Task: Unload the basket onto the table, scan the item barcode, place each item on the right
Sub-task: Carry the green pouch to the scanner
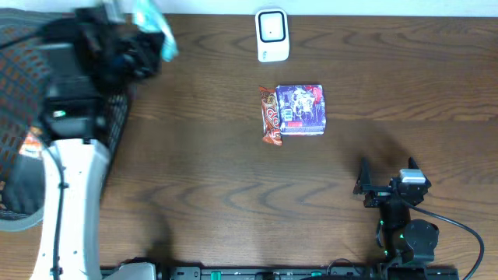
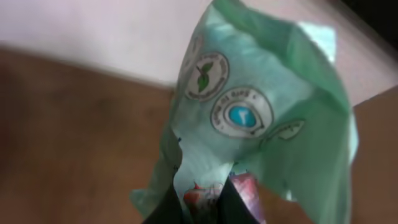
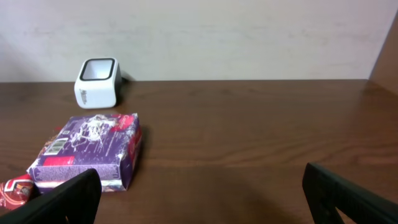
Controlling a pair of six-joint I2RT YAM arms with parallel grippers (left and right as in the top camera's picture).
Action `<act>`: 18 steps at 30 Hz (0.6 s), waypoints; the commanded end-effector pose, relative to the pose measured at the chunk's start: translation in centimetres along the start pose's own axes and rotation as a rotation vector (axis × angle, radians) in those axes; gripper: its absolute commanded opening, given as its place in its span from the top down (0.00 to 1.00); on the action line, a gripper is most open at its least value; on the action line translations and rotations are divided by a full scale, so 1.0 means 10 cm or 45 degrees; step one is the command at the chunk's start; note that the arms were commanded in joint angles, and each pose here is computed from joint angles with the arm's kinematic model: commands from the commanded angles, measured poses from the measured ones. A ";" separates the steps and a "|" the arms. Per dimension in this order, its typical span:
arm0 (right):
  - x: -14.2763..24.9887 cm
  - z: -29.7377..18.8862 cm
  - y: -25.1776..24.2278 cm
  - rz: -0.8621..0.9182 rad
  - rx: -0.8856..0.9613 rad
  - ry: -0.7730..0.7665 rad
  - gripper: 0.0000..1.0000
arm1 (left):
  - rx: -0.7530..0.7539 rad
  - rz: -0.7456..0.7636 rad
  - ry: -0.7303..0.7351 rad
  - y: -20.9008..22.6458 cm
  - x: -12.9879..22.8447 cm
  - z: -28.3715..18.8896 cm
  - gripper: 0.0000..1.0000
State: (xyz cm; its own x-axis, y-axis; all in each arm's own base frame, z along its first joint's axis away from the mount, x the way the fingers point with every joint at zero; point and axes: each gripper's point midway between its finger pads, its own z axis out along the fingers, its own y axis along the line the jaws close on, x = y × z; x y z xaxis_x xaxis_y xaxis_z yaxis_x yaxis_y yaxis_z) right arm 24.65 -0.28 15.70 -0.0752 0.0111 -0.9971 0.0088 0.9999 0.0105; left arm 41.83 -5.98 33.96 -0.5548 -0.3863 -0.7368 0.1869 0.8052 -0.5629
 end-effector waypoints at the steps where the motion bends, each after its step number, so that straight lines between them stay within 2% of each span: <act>1: 0.01 0.00 -0.01 -0.018 0.004 0.001 0.01 | -0.346 0.167 0.045 0.13 0.29 0.24 0.93; 8: 0.01 0.00 -0.01 -0.018 0.004 0.001 0.01 | -0.304 0.258 0.434 -0.13 1.35 0.93 0.93; 16: 0.01 0.00 -0.01 -0.018 0.004 0.001 0.01 | -0.333 0.307 0.729 0.00 2.28 1.45 0.92; 18: 0.01 0.00 -0.01 -0.018 0.004 0.001 0.01 | -0.344 0.312 0.773 0.04 2.42 1.51 0.92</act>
State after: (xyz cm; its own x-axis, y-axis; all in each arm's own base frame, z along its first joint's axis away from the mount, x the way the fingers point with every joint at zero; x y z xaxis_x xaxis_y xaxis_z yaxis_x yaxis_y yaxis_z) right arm 24.65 -0.28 15.68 -0.0759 0.0111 -0.9971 0.0088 0.9999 0.0105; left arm 40.61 -21.32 11.94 -0.8854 0.0407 -0.4631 0.1858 0.9441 -0.2722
